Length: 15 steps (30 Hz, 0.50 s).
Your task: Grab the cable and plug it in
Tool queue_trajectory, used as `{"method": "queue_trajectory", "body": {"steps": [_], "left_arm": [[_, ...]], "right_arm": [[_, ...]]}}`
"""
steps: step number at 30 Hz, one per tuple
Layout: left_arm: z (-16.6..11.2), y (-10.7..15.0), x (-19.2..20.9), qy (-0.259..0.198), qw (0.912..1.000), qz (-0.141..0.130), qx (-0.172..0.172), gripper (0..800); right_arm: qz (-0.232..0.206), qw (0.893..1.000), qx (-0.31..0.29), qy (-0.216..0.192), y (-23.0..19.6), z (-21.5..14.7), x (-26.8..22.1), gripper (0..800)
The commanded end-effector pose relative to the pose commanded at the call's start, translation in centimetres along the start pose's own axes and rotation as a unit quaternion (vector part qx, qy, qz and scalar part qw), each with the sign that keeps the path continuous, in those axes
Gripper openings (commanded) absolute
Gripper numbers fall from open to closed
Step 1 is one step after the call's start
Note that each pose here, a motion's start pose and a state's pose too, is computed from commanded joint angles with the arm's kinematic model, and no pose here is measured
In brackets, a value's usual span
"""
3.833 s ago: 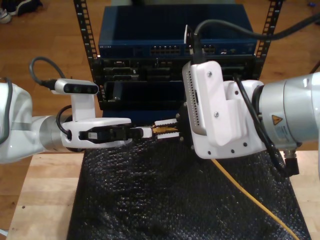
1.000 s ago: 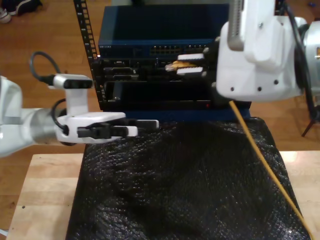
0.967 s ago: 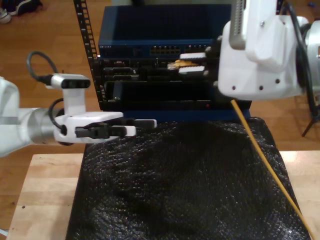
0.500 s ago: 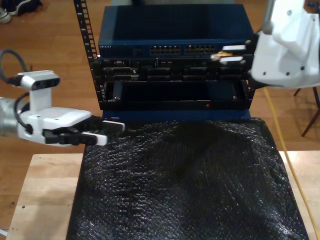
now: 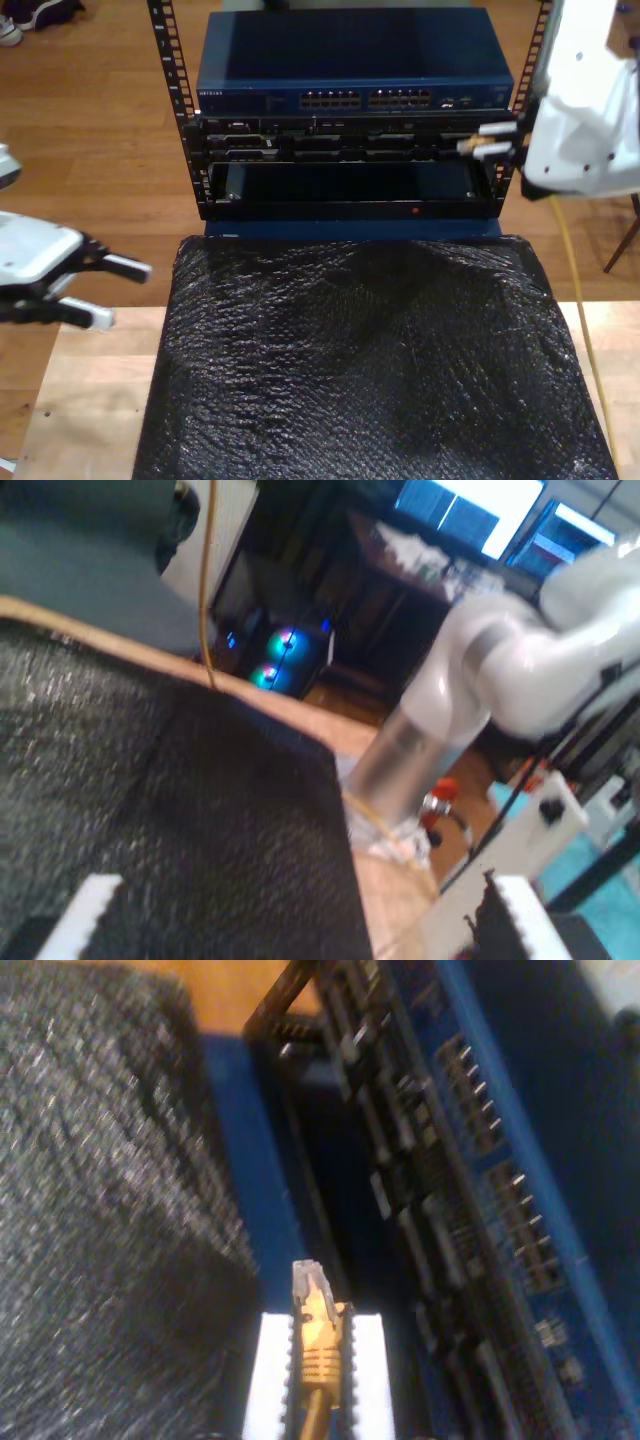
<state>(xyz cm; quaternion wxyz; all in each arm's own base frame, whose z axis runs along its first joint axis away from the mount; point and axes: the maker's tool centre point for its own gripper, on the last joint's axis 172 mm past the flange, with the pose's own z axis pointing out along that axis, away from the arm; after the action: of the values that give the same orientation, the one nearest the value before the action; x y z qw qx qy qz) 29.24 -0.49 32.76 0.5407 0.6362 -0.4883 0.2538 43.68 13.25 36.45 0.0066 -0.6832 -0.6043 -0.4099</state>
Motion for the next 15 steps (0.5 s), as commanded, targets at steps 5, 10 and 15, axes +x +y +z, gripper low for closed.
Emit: {"method": "queue_trajectory", "body": {"steps": [5, 10, 15], "left_arm": [[-1.4, 2.5, -3.1, -0.054, 0.9985, 0.011, 0.0, 798], [-3.2, 5.3, -6.5, -0.105, 0.9941, 0.029, -0.004, 799], [-5.1, 7.7, -9.8, -0.125, 0.9912, 0.043, -0.005, 799]], "right_arm": [[0.023, 1.0, 0.008, -0.019, -0.5, 0.8, -2.9, 0], [0.031, 0.999, 0.016, -0.025, -1.4, 1.4, -3.9, 0], [0.034, 0.999, 0.021, -0.027, -1.9, 1.7, -4.3, 0]]}}
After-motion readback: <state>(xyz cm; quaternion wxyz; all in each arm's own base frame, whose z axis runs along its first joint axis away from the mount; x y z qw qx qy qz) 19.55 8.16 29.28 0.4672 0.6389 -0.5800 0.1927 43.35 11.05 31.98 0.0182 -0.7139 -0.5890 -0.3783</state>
